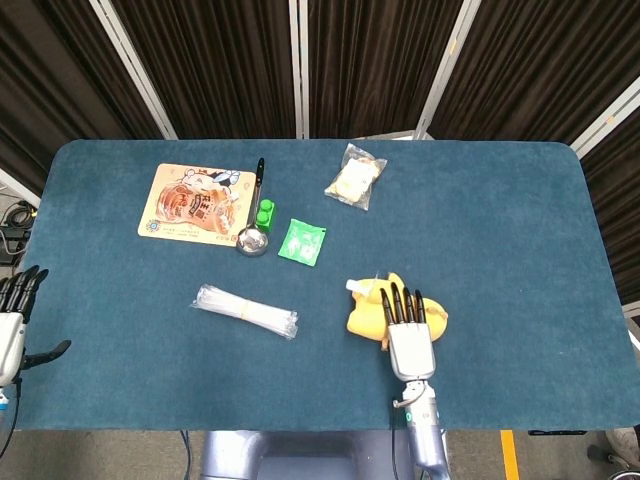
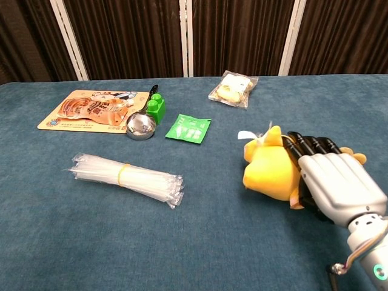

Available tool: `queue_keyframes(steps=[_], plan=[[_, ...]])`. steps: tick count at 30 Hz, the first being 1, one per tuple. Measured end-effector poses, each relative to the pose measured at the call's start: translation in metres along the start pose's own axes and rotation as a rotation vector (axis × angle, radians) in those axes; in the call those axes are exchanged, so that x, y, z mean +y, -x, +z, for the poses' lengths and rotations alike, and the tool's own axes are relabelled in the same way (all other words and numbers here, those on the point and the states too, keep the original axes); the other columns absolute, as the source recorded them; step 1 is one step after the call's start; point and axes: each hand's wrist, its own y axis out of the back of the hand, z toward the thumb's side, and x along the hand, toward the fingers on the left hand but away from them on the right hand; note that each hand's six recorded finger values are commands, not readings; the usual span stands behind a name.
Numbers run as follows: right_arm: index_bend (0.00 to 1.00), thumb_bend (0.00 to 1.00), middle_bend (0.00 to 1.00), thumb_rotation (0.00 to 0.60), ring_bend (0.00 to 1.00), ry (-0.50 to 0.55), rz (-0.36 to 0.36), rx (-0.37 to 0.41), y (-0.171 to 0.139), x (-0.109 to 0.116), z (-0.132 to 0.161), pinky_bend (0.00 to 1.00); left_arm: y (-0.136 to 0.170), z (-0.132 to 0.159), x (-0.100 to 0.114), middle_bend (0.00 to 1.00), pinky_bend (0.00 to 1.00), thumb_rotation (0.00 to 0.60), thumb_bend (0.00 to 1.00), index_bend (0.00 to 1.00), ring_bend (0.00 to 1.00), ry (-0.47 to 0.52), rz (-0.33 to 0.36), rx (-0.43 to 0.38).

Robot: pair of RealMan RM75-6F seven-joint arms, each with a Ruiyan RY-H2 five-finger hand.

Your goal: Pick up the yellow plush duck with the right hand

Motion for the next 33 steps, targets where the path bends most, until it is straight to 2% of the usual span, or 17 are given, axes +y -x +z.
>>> queue_keyframes(steps=[8, 13, 22, 33], plan=[[0.0, 1.0, 0.0, 0.6, 0.0, 0.015, -0.033, -0.06, 0.009, 0.014, -0.023, 0.0, 0.0, 0.001, 0.0, 0.0, 0.0, 0.6, 0.14, 0.0, 0.0, -0.002, 0.002, -0.001], [0.0, 1.0, 0.0, 0.6, 0.0, 0.038, -0.056, -0.063, 0.011, 0.025, -0.025, 0.0, 0.0, 0.001, 0.0, 0.0, 0.0, 0.6, 0.14, 0.0, 0.0, -0.003, 0.004, -0.001], [0.0, 1.0, 0.0, 0.6, 0.0, 0.063, -0.07, 0.004, 0.004, 0.036, 0.003, 0.0, 0.001, 0.001, 0.002, 0.0, 0.0, 0.6, 0.14, 0.0, 0.0, 0.001, 0.008, 0.0], [0.0, 1.0, 0.0, 0.6, 0.0, 0.068, -0.019, 0.034, -0.002, 0.02, 0.027, 0.0, 0.001, 0.0, 0.002, 0.0, 0.0, 0.6, 0.14, 0.0, 0.0, 0.007, 0.006, -0.001]])
